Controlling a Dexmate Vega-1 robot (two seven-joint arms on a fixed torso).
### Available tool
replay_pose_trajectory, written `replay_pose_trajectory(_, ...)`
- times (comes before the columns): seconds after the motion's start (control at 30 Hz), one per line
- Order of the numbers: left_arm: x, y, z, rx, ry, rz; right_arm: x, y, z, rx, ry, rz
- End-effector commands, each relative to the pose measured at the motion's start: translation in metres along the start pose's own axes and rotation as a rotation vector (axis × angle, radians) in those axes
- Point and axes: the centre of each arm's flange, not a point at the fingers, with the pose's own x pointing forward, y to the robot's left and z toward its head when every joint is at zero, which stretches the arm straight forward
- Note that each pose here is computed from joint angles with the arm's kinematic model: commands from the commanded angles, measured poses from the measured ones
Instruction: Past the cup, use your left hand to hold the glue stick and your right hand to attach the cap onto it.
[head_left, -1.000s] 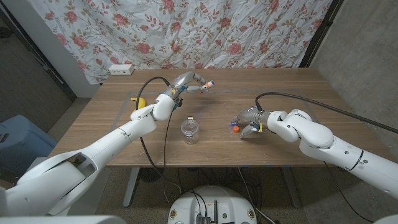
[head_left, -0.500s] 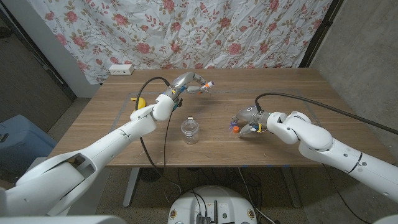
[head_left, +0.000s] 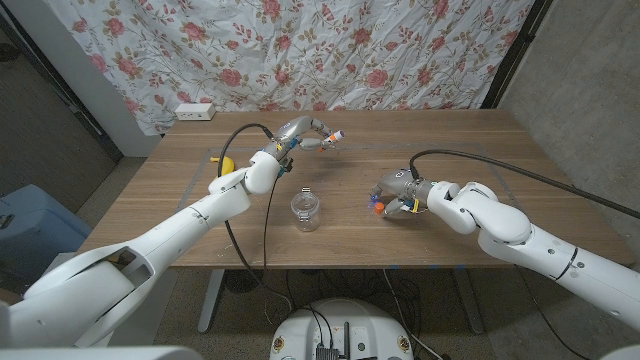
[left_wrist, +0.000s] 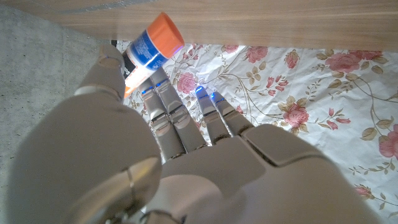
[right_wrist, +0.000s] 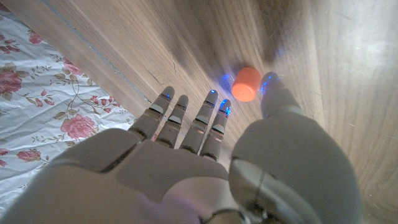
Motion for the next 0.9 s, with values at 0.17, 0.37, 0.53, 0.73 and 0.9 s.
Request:
replay_pose_trajectory(0.17,-0.0002,-0.0002,0.0004,0.001,-0.001,-0.002,0.0001,0.0058,0.001,0.001,0.0,-0.043)
replay_pose_trajectory(0.37,-0.0007,-0.0005,0.0013,-0.001,-0.001,0.0,-0.0002,0.0072,-0.0001,0.004,0.002,-0.05)
replay_pose_trajectory(0.53,-0.0014,-0.0009,0.0024,0.003,-0.003,0.001,0.0019,0.007,-0.0017,0.002,0.003,-0.054)
replay_pose_trajectory(0.73,-0.0023,-0.0001,0.0034,0.007,-0.004,0.006,0.004,0.0071,-0.002,0.001,0.001,-0.061)
replay_pose_trajectory(0.9,-0.0045,0.0001,0.0042,0.012,-0.002,0.006,0.001,0.0083,-0.0015,0.001,-0.004,-0.068)
